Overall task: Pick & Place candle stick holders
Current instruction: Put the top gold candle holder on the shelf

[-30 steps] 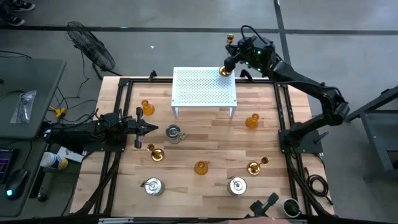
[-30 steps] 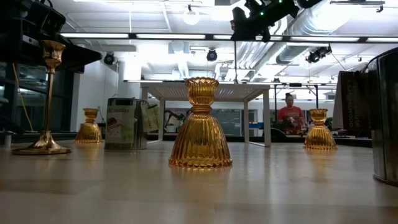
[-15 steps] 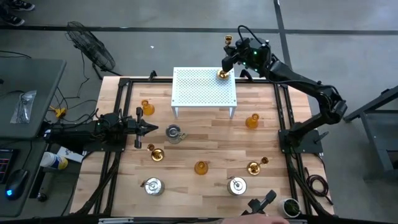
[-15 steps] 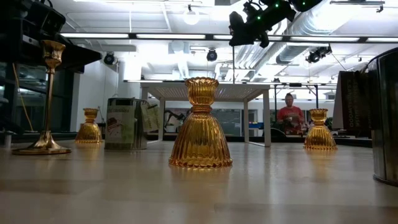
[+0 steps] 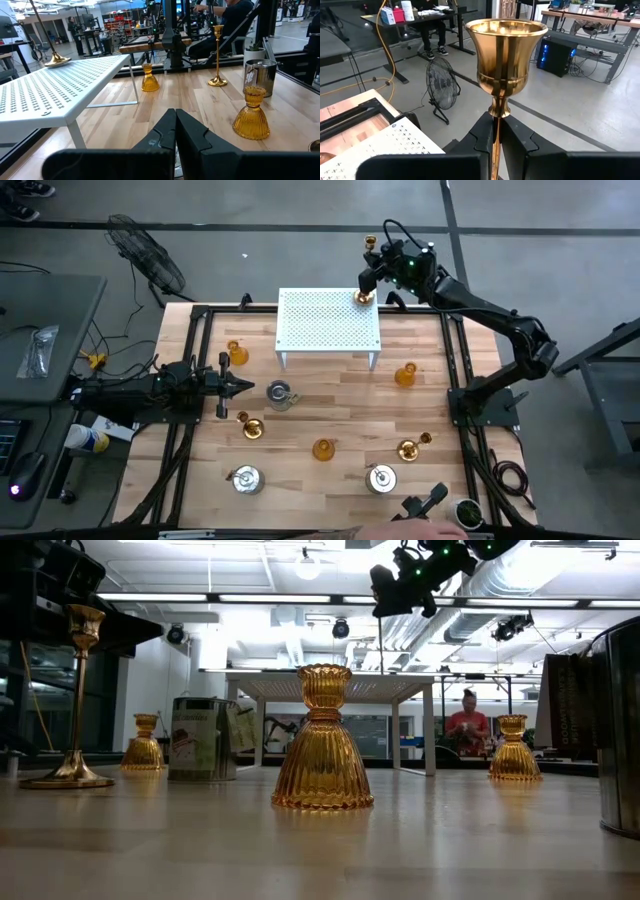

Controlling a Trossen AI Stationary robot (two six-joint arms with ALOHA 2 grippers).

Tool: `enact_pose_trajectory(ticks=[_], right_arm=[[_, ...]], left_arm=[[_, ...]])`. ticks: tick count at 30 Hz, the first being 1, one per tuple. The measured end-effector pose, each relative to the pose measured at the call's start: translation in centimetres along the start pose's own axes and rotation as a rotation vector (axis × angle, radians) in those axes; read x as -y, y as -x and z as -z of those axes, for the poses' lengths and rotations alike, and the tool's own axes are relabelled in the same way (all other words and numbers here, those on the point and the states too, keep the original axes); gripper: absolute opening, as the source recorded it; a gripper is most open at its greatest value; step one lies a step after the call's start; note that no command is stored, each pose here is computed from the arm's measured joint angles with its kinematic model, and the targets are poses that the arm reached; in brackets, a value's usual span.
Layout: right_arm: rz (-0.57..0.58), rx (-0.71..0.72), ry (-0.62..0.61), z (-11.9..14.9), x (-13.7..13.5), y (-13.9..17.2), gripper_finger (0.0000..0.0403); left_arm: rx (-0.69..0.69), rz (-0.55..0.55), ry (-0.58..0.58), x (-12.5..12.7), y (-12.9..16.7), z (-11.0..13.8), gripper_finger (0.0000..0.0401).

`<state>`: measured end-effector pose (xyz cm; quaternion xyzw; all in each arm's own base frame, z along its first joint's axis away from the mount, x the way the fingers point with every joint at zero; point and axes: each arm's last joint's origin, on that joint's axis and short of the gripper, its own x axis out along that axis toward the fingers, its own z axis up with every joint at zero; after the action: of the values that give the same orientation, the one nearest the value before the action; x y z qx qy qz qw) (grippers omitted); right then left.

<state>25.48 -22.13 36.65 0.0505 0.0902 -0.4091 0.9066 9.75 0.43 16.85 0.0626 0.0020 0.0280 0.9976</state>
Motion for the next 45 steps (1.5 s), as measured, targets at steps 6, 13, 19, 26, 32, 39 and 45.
enact_pose_trajectory(ticks=[6, 13, 19, 26, 32, 39, 45], right_arm=[[0.006, 0.000, -0.002, -0.01, 0.23, -0.03, 0.0016], [0.003, 0.000, -0.013, -0.02, 0.40, -0.05, 0.0016], [0.000, -0.008, -0.014, 0.25, 0.36, -0.42, 0.0016], [-0.005, -0.001, -0.030, 0.28, 0.32, -0.62, 0.0016], [0.001, -0.002, -0.031, 0.30, 0.51, -0.65, 0.0016], [0.001, -0.003, -0.031, 0.51, 0.52, -0.71, 0.0016], [0.002, -0.002, -0.031, 0.53, 0.52, -0.71, 0.0016]], left_arm=[[0.000, 0.000, 0.000, 0.00, 0.00, 0.00, 0.0000], [0.000, 0.000, 0.000, 0.00, 0.00, 0.00, 0.0000], [0.000, 0.000, 0.000, 0.00, 0.00, 0.00, 0.0000], [0.000, 0.000, 0.000, 0.00, 0.00, 0.00, 0.0000], [0.000, 0.000, 0.000, 0.00, 0.00, 0.00, 0.0000], [0.000, 0.000, 0.000, 0.00, 0.00, 0.00, 0.0000], [0.000, 0.001, 0.000, 0.00, 0.00, 0.00, 0.0000]])
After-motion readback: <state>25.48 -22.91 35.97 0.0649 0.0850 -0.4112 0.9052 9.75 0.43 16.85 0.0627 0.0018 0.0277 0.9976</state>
